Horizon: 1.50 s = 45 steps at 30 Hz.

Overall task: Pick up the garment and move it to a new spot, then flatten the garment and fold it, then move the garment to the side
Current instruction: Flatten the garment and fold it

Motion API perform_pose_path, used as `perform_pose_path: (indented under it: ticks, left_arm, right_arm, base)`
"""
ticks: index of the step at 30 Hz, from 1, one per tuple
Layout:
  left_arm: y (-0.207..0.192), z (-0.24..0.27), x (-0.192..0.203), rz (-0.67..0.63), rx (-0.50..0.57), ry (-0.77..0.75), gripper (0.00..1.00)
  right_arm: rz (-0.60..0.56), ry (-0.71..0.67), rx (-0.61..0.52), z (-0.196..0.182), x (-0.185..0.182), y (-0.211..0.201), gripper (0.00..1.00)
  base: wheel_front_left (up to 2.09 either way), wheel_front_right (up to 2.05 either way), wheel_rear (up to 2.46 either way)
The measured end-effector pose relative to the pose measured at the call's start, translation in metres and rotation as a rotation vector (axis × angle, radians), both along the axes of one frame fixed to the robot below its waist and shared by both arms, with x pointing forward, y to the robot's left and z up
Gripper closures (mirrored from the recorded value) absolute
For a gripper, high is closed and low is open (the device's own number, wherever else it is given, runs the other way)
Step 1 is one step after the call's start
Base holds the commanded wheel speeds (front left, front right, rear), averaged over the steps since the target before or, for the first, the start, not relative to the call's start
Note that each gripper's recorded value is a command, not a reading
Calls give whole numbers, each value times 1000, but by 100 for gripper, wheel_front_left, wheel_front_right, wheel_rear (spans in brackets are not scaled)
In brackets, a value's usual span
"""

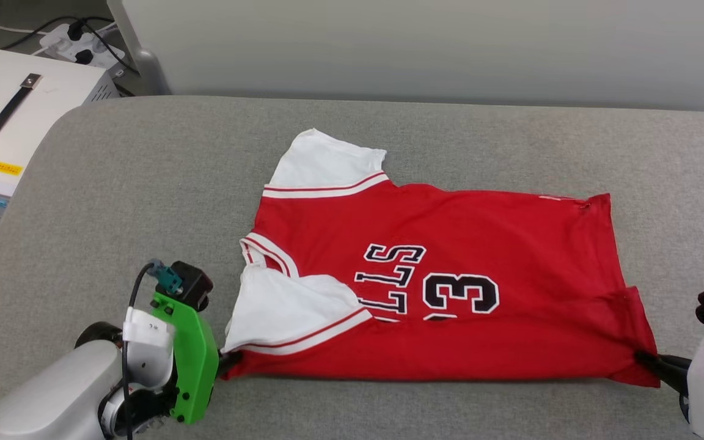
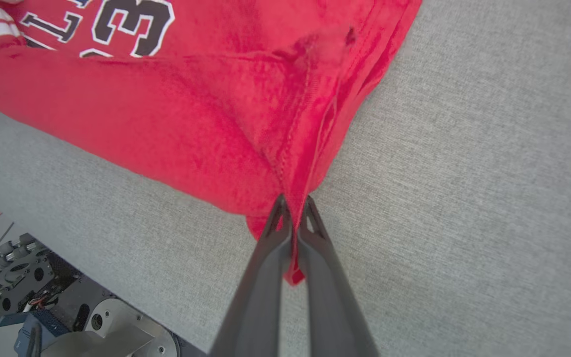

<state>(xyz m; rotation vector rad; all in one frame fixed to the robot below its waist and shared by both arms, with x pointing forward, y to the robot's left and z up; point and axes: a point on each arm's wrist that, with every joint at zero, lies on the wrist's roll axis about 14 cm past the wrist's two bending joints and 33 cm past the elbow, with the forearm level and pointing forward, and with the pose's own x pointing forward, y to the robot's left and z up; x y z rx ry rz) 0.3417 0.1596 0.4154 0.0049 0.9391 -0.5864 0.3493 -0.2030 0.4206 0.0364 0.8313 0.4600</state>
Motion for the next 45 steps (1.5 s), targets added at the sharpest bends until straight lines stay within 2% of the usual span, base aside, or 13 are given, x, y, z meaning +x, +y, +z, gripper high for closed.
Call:
perform_pose_path:
  ticks: [9, 18, 19, 20, 21, 25, 26, 29, 30, 33, 36, 40, 45]
  left_arm:
    - [-8, -8, -21, 8, -12, 45, 100]
    - [6, -46, -22, 58, 49, 127, 100]
    - [6, -46, -21, 67, 42, 118, 68]
    - [6, -45, -19, 73, 37, 107, 0]
    - [6, -44, -17, 77, 36, 90, 0]
    - [12, -30, -6, 96, 29, 15, 0]
    - [18, -6, 10, 111, 23, -70, 0]
    - [23, 29, 39, 113, 29, -211, 0]
    - [23, 55, 61, 105, 28, -313, 0]
    - [22, 100, 101, 99, 40, -506, 0]
    - [14, 131, 134, 108, 17, -612, 0]
    - [-1, 155, 175, 73, 17, -692, 0]
    - [-17, 160, 225, 46, 36, -686, 0]
  right_arm:
    - [-61, 92, 9, -10, -19, -18, 100]
    - [-116, 199, 4, -51, -24, -14, 100]
    - [-125, 192, 14, -51, -22, -13, 100]
    - [-133, 181, 23, -51, -20, -12, 73]
    - [-143, 162, 30, -49, -17, -12, 0]
    - [-156, 52, 35, -34, -4, -13, 0]
    - [-170, -93, 53, -8, 14, -14, 0]
    - [-238, -331, 84, 34, 41, -24, 0]
    - [-271, -454, 102, 55, 52, -27, 0]
    - [-308, -623, 124, 82, 65, -26, 0]
    - [-328, -763, 128, 105, 75, -25, 0]
    - [-356, -905, 144, 127, 86, -21, 0]
    - [-326, -932, 137, 121, 96, -7, 0]
  base:
    - [0, 0, 0]
    - [0, 0, 0]
    - [0, 0, 0]
    - [0, 0, 0]
    - [0, 0, 0]
    - [0, 0, 0]
    - [0, 0, 0]
    - [0, 0, 0]
    - [0, 0, 0]
    - [0, 0, 0]
    - [0, 0, 0]
    - [0, 0, 0]
    - [0, 0, 0]
